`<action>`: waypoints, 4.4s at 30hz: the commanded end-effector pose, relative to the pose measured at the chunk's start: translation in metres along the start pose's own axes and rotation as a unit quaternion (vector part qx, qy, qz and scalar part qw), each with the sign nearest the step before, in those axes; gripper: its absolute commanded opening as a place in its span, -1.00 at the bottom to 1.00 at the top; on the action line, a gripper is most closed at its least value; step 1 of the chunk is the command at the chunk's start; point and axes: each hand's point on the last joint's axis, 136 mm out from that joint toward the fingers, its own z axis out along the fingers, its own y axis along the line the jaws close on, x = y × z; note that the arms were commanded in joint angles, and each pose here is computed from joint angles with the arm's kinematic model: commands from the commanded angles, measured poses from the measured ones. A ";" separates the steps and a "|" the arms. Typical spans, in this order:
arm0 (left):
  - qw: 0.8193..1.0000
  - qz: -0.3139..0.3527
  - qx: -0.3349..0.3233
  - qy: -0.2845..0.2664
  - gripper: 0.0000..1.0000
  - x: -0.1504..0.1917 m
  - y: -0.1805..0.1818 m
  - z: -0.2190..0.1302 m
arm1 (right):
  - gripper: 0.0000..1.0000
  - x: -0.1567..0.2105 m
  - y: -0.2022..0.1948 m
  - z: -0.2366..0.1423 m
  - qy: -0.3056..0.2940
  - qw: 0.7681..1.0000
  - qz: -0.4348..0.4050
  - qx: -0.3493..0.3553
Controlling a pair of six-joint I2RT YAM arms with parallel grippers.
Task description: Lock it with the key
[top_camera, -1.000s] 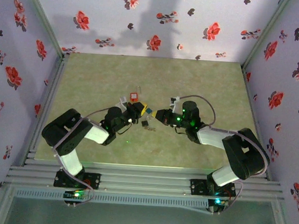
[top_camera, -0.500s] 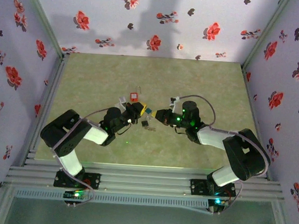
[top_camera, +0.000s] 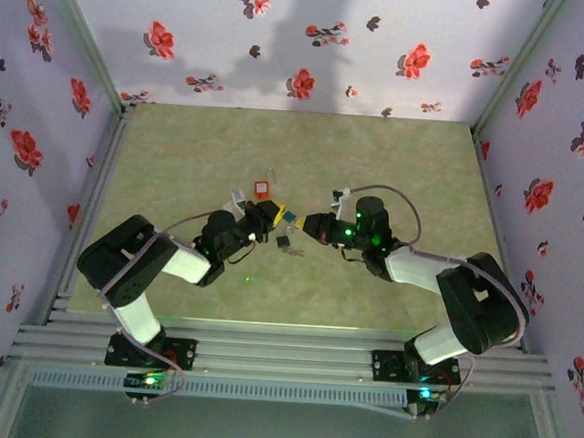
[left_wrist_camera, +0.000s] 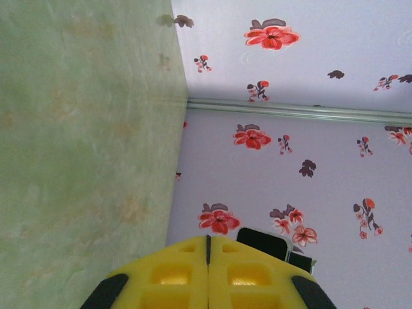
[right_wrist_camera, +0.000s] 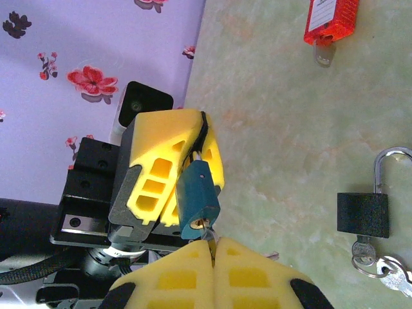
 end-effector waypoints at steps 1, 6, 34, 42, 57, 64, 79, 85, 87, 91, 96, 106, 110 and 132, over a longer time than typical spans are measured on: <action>0.998 0.016 0.025 -0.051 -1.00 -0.024 -0.016 -0.006 | -1.00 -0.003 0.015 -0.003 0.002 1.000 -0.021 -0.013; 0.998 0.014 0.023 -0.056 -1.00 -0.026 -0.014 -0.008 | -1.00 -0.003 0.015 -0.003 0.003 1.000 -0.022 -0.013; 0.999 0.019 0.006 -0.031 -1.00 -0.030 -0.001 -0.002 | -1.00 -0.024 0.003 -0.032 -0.063 0.995 -0.054 0.055; 0.999 0.027 -0.013 0.010 -1.00 -0.020 0.013 0.018 | -1.00 -0.046 -0.001 -0.073 -0.148 0.980 -0.078 0.111; 0.968 0.118 -0.184 0.120 -1.00 0.002 0.045 0.073 | -1.00 -0.063 0.005 -0.137 -0.276 0.940 -0.111 0.169; 0.937 0.159 -0.259 0.174 -1.00 0.010 0.060 0.098 | -1.00 -0.063 0.012 -0.149 -0.294 0.933 -0.119 0.170; 0.880 0.226 -0.357 0.217 -1.00 -0.002 0.085 0.143 | -1.00 -0.060 0.023 -0.153 -0.298 0.934 -0.123 0.152; 0.866 0.243 -0.379 0.219 -1.00 -0.008 0.094 0.156 | -1.00 -0.060 0.024 -0.152 -0.298 0.935 -0.122 0.148; 0.861 0.245 -0.388 0.218 -1.00 -0.010 0.099 0.158 | -1.00 -0.060 0.024 -0.152 -0.296 0.936 -0.121 0.146; 0.855 0.250 -0.399 0.217 -1.00 -0.012 0.105 0.163 | -1.00 -0.060 0.025 -0.151 -0.296 0.937 -0.121 0.142; 0.848 0.261 -0.411 0.210 -1.00 -0.018 0.109 0.165 | -1.00 -0.059 0.024 -0.148 -0.291 0.939 -0.118 0.139; 0.839 0.265 -0.426 0.208 -1.00 -0.022 0.119 0.168 | -1.00 -0.059 0.025 -0.145 -0.286 0.942 -0.117 0.133; 0.835 0.270 -0.432 0.209 -1.00 -0.023 0.120 0.167 | -1.00 -0.058 0.023 -0.144 -0.283 0.943 -0.115 0.133; 0.820 0.284 -0.448 0.215 -0.69 -0.028 0.121 0.158 | -1.00 -0.058 0.021 -0.140 -0.276 0.946 -0.110 0.132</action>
